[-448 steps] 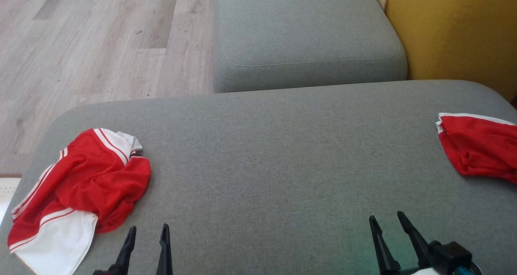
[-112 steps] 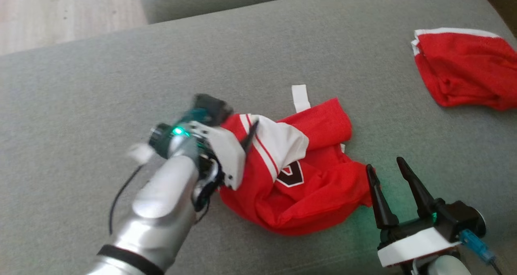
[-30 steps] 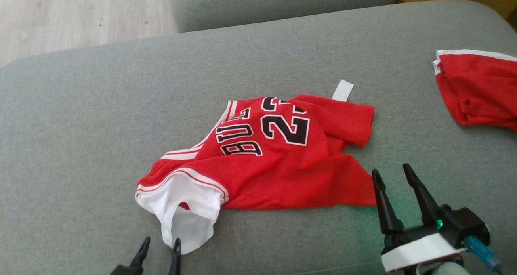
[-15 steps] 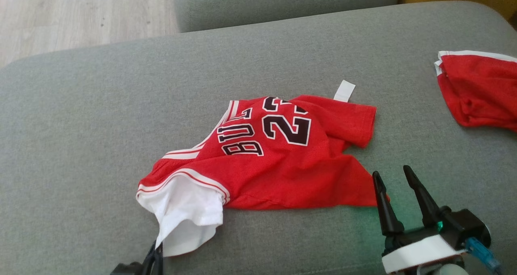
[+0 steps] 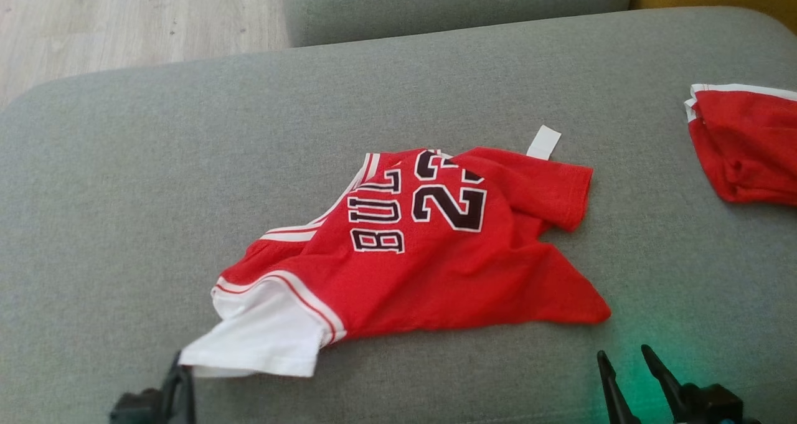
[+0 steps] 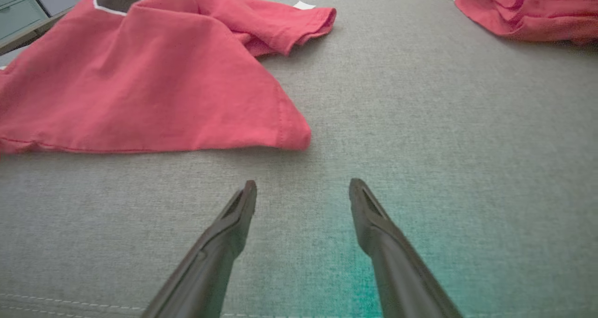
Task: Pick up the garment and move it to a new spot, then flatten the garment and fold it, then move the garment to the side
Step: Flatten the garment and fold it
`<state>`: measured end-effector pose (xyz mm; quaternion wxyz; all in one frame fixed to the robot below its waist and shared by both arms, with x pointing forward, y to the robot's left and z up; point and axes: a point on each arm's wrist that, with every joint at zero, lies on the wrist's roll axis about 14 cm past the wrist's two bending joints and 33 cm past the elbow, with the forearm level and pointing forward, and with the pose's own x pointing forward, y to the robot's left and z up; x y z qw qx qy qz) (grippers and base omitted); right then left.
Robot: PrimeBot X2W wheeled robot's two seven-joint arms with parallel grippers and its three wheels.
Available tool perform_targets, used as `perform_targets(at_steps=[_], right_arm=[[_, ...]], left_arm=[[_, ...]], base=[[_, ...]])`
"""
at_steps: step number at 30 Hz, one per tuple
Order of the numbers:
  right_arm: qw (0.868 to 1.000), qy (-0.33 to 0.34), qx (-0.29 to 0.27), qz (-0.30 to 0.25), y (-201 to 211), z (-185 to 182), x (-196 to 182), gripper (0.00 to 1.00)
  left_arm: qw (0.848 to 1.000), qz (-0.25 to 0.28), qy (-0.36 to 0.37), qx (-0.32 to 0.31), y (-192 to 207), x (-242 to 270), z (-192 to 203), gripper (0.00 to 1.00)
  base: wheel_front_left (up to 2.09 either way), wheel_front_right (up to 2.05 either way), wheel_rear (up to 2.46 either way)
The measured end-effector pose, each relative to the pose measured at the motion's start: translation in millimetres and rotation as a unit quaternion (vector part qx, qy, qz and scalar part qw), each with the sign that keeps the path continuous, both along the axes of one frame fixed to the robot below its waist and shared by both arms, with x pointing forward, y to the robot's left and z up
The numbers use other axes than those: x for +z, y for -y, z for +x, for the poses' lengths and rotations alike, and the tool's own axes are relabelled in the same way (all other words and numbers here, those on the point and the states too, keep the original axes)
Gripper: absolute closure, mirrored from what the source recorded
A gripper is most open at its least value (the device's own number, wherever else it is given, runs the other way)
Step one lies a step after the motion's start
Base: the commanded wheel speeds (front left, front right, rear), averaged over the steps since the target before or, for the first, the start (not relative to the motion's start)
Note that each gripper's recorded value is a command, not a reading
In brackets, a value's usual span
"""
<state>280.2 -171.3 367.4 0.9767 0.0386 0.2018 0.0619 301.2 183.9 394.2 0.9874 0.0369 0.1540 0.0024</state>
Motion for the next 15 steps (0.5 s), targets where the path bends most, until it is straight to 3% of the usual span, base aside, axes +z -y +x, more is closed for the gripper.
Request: perform_targets(at_steps=[15], right_arm=[[0.999,-0.012,0.032,0.007,-19,10,-8,0.00]], left_arm=[[0.999,0.019,0.020,0.028,-27,12,2,1.00]], base=[[0.00,0.00,0.00]])
